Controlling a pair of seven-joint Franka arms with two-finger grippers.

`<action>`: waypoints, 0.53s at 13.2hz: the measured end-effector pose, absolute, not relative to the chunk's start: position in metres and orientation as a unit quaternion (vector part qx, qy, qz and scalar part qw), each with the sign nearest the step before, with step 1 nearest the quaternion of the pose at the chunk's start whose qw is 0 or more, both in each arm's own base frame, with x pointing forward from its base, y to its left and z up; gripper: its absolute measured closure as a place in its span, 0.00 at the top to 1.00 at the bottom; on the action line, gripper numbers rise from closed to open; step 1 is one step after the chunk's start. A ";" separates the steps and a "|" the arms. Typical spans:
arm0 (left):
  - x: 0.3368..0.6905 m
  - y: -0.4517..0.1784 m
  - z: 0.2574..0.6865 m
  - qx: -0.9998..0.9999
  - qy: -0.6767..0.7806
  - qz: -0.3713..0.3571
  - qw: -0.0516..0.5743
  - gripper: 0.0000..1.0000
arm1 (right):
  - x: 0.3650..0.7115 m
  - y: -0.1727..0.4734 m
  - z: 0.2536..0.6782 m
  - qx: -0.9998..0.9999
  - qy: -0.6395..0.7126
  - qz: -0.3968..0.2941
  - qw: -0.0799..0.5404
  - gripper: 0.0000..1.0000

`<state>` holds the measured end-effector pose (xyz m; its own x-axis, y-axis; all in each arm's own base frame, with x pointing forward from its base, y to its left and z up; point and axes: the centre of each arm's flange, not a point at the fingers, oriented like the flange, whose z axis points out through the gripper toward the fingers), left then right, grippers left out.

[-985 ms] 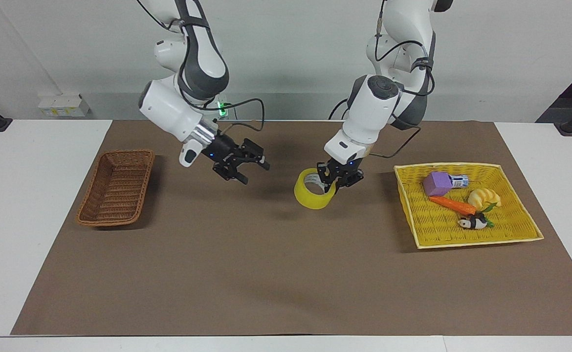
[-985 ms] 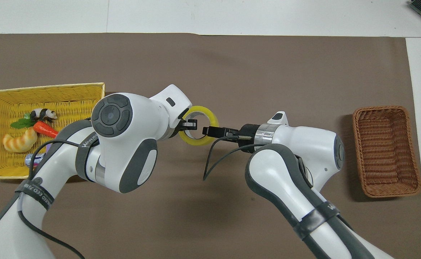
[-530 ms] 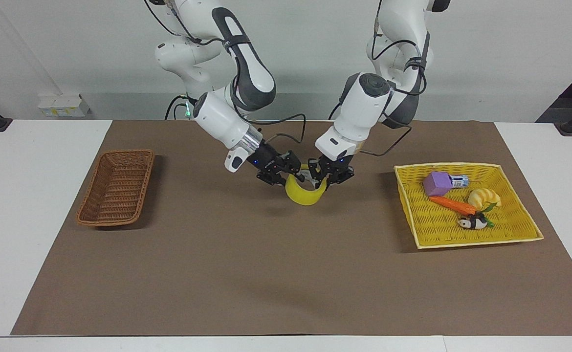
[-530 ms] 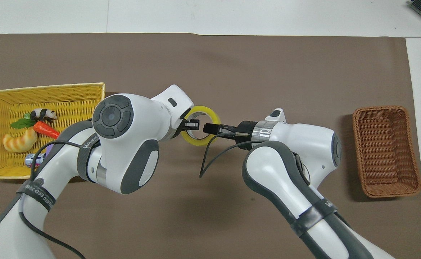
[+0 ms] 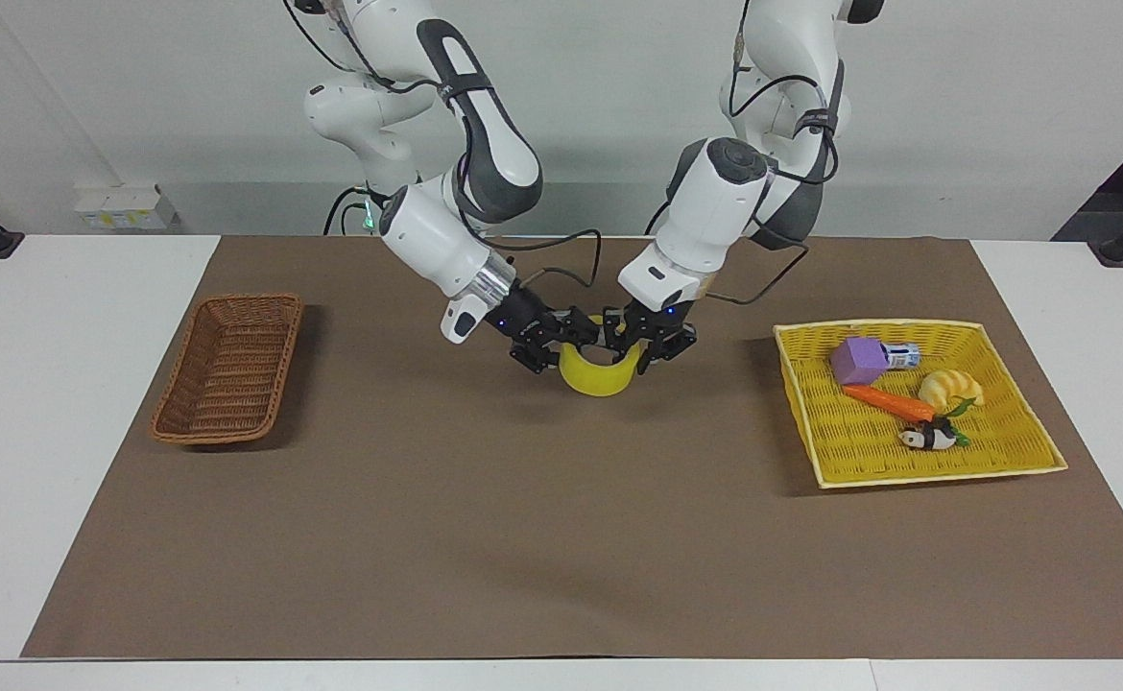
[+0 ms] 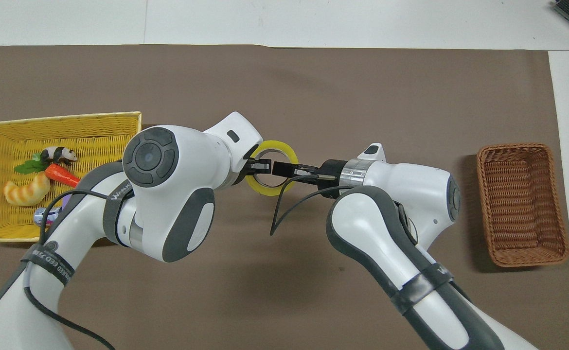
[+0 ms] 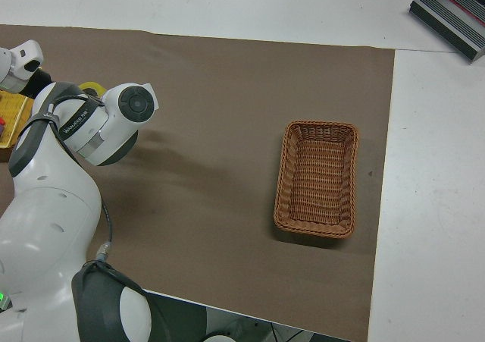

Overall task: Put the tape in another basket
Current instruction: 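Open the left gripper and release the tape to the right gripper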

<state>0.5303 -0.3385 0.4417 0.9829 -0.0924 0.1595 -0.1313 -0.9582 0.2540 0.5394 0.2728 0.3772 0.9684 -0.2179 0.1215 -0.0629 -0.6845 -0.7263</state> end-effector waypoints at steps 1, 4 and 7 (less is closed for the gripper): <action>0.532 -0.336 0.441 0.987 -0.055 0.073 0.132 0.68 | 0.540 0.272 0.377 -0.912 0.085 -0.097 0.390 0.07; 0.534 -0.333 0.442 0.987 -0.055 0.075 0.131 1.00 | 0.540 0.272 0.377 -0.912 0.096 -0.091 0.389 0.07; 0.540 -0.320 0.451 0.987 -0.049 0.078 0.131 1.00 | 0.539 0.274 0.376 -0.921 0.097 -0.078 0.369 0.07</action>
